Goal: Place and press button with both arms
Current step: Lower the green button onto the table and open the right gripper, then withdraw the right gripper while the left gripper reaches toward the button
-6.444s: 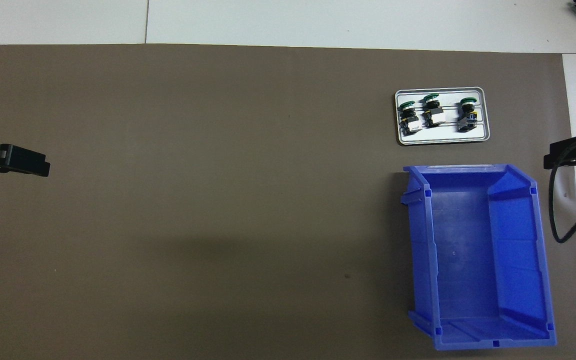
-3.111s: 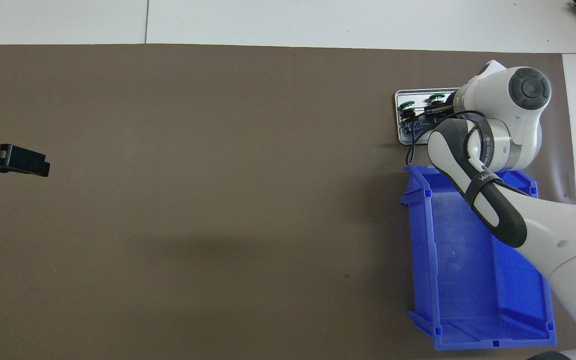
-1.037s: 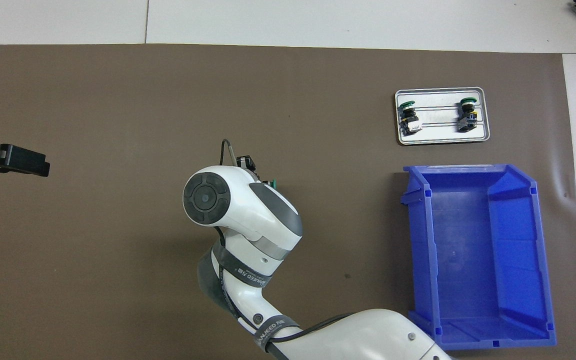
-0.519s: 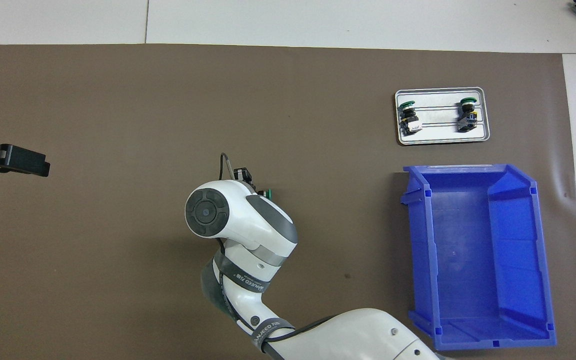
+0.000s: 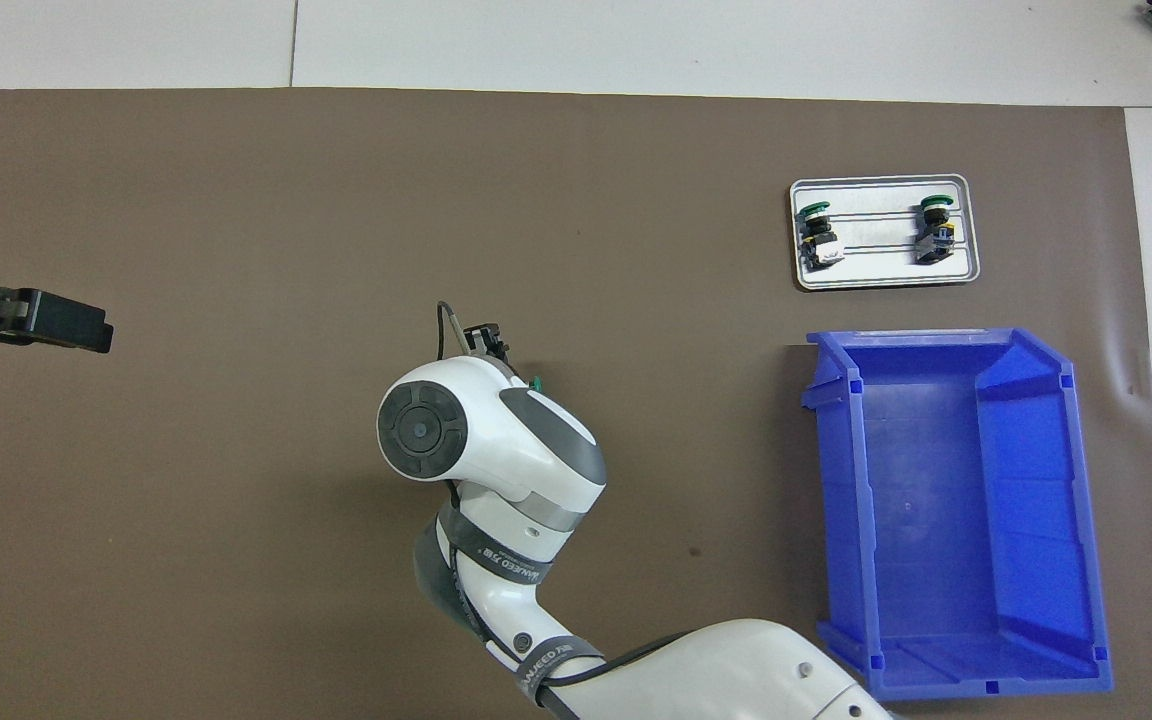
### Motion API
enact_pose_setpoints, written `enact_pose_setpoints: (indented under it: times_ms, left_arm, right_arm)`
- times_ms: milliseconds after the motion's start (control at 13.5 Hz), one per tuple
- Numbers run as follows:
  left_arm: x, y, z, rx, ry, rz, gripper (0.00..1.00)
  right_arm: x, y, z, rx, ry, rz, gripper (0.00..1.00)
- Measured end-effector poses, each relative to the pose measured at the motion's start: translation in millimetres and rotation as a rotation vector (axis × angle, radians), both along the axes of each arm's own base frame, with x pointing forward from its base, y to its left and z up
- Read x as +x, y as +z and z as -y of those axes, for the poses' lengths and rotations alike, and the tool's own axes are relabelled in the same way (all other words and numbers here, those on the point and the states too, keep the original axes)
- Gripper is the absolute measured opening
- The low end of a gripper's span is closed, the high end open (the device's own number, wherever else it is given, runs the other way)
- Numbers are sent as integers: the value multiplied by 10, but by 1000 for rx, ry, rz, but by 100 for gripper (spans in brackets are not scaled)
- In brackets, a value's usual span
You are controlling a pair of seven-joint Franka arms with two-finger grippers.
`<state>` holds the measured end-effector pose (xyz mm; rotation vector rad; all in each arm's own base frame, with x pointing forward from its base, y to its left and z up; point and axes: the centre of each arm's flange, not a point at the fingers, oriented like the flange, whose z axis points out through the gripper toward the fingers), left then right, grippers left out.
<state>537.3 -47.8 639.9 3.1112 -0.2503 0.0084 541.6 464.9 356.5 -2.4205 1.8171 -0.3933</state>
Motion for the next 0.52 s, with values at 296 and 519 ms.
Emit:
enact_pose_setpoints:
  times_ms: [296, 519]
  left_arm:
    - [37, 18, 120, 0, -159, 45, 97]
    - [-21, -84, 628, 0, -383, 47, 95]
  right_arm:
    - [311, 875, 873, -30, 141, 40, 100]
    - [424, 1146, 1543, -116, 316, 1, 100]
